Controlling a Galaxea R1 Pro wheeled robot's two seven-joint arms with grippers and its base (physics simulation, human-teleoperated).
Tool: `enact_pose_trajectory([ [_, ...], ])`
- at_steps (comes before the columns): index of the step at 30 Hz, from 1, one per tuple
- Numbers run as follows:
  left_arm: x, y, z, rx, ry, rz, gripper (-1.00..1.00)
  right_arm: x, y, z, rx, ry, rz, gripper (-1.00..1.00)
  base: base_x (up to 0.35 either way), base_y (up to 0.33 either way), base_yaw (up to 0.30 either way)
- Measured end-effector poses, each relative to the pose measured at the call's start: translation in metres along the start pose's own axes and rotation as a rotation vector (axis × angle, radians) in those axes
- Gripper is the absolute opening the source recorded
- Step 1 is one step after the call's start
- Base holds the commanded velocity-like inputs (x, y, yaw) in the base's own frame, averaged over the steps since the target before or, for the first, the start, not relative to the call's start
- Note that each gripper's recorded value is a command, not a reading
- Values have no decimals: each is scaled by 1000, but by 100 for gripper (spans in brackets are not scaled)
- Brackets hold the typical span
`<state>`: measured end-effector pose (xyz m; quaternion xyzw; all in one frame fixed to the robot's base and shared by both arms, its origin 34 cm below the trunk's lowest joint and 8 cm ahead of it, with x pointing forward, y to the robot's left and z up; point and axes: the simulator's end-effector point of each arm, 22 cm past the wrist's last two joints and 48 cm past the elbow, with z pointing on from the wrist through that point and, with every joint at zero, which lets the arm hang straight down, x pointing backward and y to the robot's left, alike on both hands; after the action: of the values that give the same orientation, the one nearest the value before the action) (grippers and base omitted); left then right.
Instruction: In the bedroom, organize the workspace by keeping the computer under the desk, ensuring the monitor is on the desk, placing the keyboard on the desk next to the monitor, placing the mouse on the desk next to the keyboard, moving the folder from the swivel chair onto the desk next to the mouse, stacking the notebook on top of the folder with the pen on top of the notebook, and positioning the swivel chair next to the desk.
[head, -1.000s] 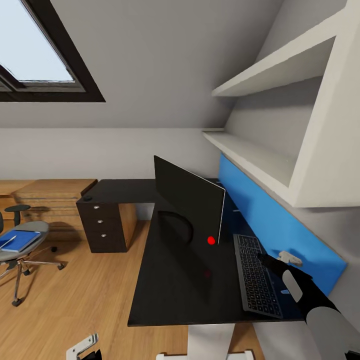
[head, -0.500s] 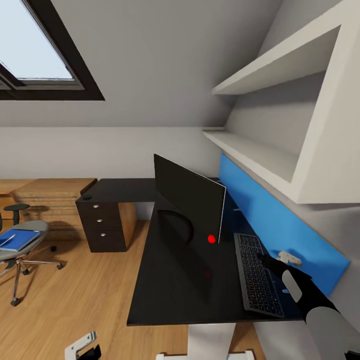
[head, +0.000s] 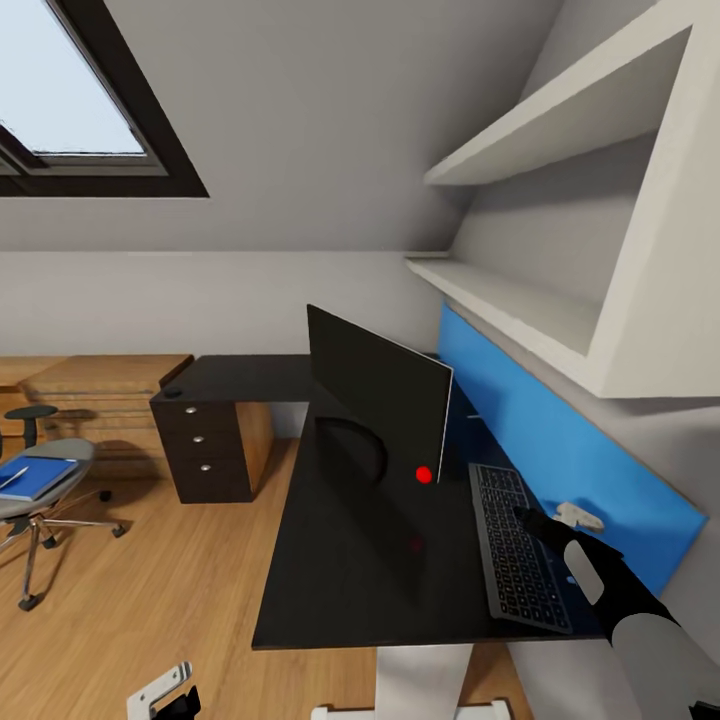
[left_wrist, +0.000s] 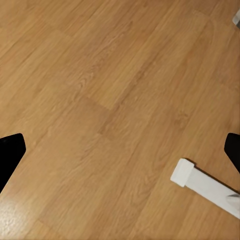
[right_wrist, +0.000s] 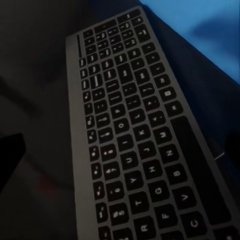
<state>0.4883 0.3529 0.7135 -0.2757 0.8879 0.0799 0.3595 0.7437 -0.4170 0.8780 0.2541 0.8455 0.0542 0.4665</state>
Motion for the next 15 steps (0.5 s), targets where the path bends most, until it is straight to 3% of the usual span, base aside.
enact_pose_trajectory([
  [15, 13, 0, 15, -2, 4, 1, 100, 12, -5, 12, 1, 0, -1, 100, 0, 0, 0],
])
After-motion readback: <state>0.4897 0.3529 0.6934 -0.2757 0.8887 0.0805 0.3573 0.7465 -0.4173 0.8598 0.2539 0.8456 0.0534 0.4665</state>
